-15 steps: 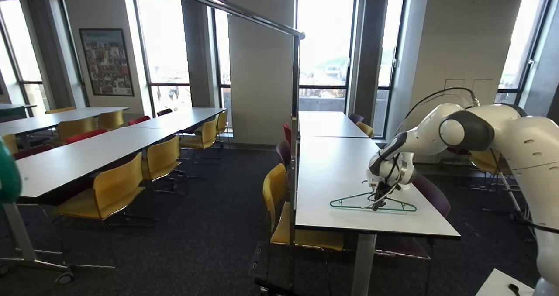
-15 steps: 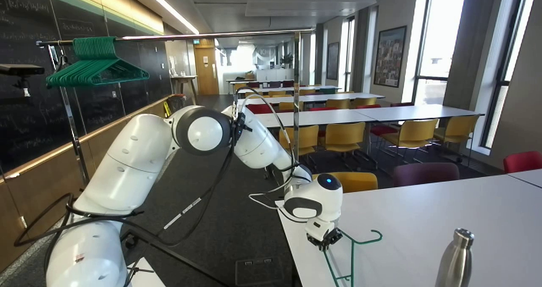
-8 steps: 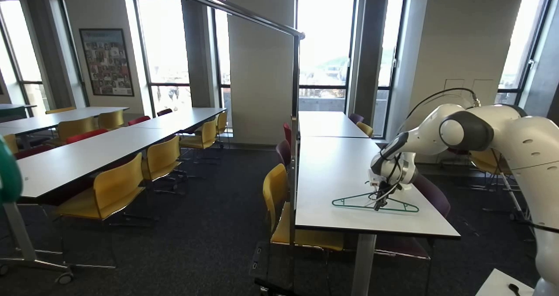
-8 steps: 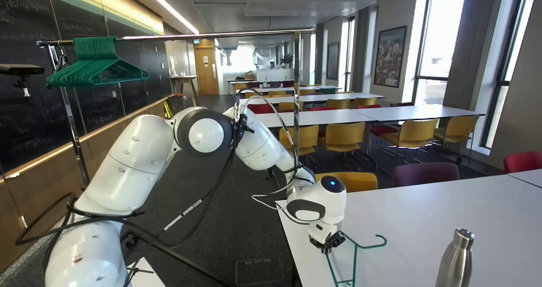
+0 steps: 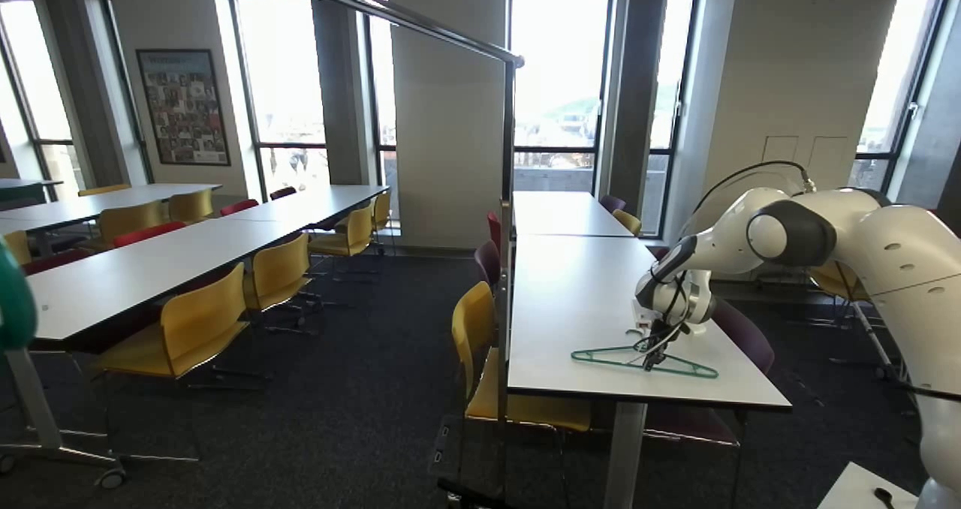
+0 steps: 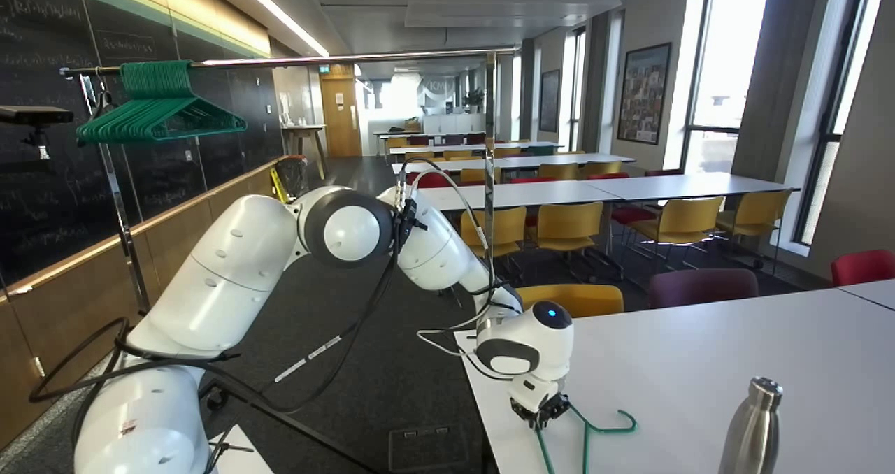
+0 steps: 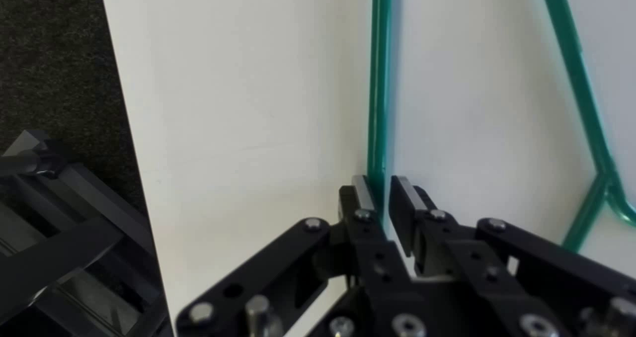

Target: Put one green hanger on the table.

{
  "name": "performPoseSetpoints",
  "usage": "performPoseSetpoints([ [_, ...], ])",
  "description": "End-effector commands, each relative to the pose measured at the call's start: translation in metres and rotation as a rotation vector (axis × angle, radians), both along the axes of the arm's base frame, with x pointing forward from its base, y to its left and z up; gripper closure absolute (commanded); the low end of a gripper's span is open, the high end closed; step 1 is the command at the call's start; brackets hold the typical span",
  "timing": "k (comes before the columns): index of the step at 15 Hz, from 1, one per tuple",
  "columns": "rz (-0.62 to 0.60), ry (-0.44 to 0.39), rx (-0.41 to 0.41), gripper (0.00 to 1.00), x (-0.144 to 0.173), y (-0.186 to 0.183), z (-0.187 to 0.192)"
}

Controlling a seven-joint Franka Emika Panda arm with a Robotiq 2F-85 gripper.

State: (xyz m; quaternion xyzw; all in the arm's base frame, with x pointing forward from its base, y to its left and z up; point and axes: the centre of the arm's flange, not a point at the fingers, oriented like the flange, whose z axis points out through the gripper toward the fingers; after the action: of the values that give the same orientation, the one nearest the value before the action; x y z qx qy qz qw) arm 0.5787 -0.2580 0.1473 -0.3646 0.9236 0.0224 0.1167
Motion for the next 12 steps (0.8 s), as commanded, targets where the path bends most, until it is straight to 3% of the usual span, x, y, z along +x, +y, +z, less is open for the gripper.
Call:
performPoseSetpoints([
  [1, 0.055, -0.003, 0.029, 0.5, 0.008, -0.006, 0.007],
  [4, 0.082, 0.0, 0.011, 0.29, 0.008, -0.003, 0.011],
  [8, 0.196, -0.102, -0.179, 0.01, -0.005, 0.018, 0.068],
  [12, 0.344, -0.253, -0.267, 0.0, -0.02, 0.049, 0.129],
])
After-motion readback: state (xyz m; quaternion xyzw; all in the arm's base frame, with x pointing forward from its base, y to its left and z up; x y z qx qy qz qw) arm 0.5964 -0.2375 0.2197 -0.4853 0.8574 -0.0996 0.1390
